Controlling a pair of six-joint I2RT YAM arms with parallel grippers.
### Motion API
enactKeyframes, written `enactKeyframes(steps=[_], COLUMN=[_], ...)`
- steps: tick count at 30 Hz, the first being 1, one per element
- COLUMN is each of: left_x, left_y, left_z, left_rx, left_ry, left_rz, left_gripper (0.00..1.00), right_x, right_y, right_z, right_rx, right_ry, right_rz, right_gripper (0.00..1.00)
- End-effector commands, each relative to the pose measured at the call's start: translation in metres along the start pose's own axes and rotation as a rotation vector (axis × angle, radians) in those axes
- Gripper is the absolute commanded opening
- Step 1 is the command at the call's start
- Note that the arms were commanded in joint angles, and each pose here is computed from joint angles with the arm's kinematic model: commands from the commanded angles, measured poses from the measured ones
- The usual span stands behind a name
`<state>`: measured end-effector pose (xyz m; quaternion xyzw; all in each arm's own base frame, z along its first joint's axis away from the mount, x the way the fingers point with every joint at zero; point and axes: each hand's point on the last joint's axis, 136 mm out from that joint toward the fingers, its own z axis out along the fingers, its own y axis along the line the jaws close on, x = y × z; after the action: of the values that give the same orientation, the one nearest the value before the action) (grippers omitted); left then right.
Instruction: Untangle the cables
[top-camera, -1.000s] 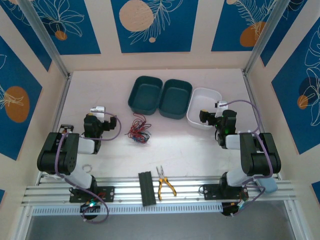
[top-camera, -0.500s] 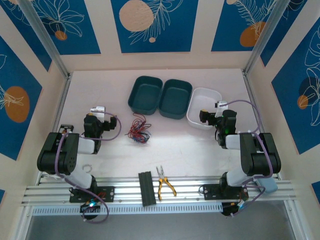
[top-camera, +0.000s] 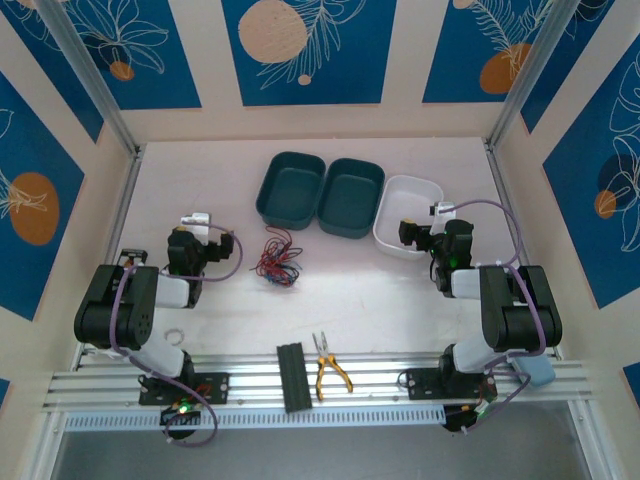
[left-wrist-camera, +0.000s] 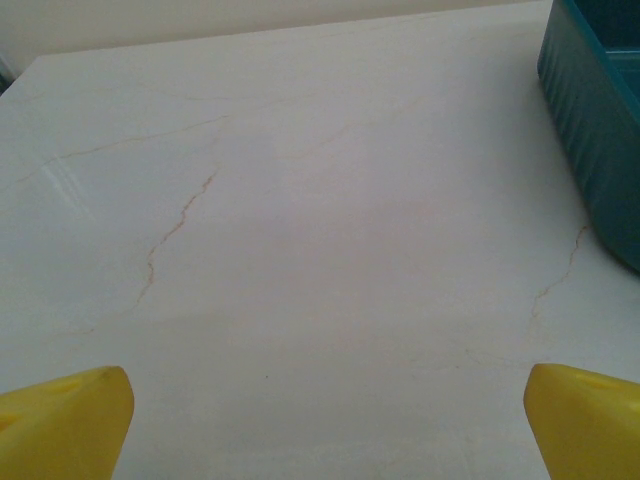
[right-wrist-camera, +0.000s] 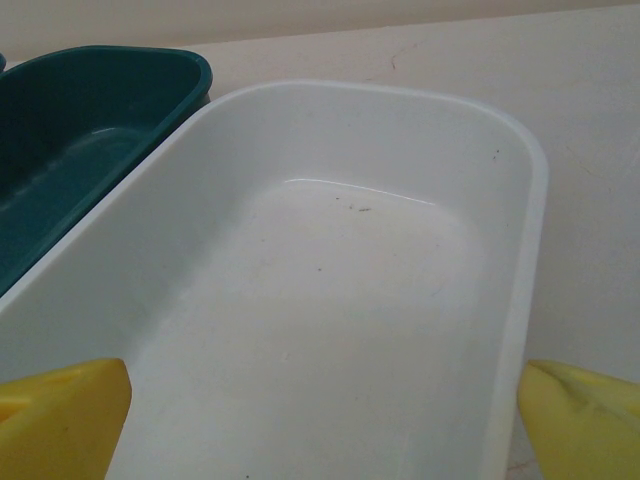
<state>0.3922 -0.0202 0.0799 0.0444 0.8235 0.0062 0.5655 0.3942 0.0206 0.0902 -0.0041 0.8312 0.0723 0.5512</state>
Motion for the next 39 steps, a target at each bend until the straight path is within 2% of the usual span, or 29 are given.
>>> enactKeyframes(steps=[1, 11, 17, 24, 30, 36, 39], left_x=[-0.012, -0.016, -0.039, -0.064, -0.068, -0.044, -0.028], left_y=[-0.004, -0.007, 0.005, 0.019, -0.008, -0.051, -0.071], left_z=[0.000, -0.002, -0.025, -0.059, -0.086, -0.111, -0.117], left_rx=[0.020, 0.039, -0.020, -0.085, 0.053, 0.224, 0.286], left_ry=[-0.031, -0.042, -0.080, -0.022, 0.037, 0.138, 0.187], left_rz=[0.012, 0.019, -0.002, -0.187, -0.361, -0.474, -0.487], left_gripper=[1.00, 1.00, 1.00, 1.00, 1.00, 1.00, 1.00], right_x=[-0.004, -0.008, -0.031, -0.048, -0.038, -0.007, 0.010], right_y=[0.006, 0.003, -0.006, -0.015, -0.012, 0.042, 0.076], right_z=[0.002, 0.001, -0.011, -0.047, -0.085, -0.104, -0.108], right_rx=[-0.029, -0.009, 0.042, 0.157, 0.256, 0.180, 0.125], right_ry=[-0.008, -0.005, 0.023, 0.041, 0.175, 0.307, 0.364], right_rz=[0.004, 0.017, 0.057, 0.149, 0.295, 0.299, 0.290], right_gripper=[0.99, 0.99, 0.99, 0.99, 0.99, 0.99, 0.99])
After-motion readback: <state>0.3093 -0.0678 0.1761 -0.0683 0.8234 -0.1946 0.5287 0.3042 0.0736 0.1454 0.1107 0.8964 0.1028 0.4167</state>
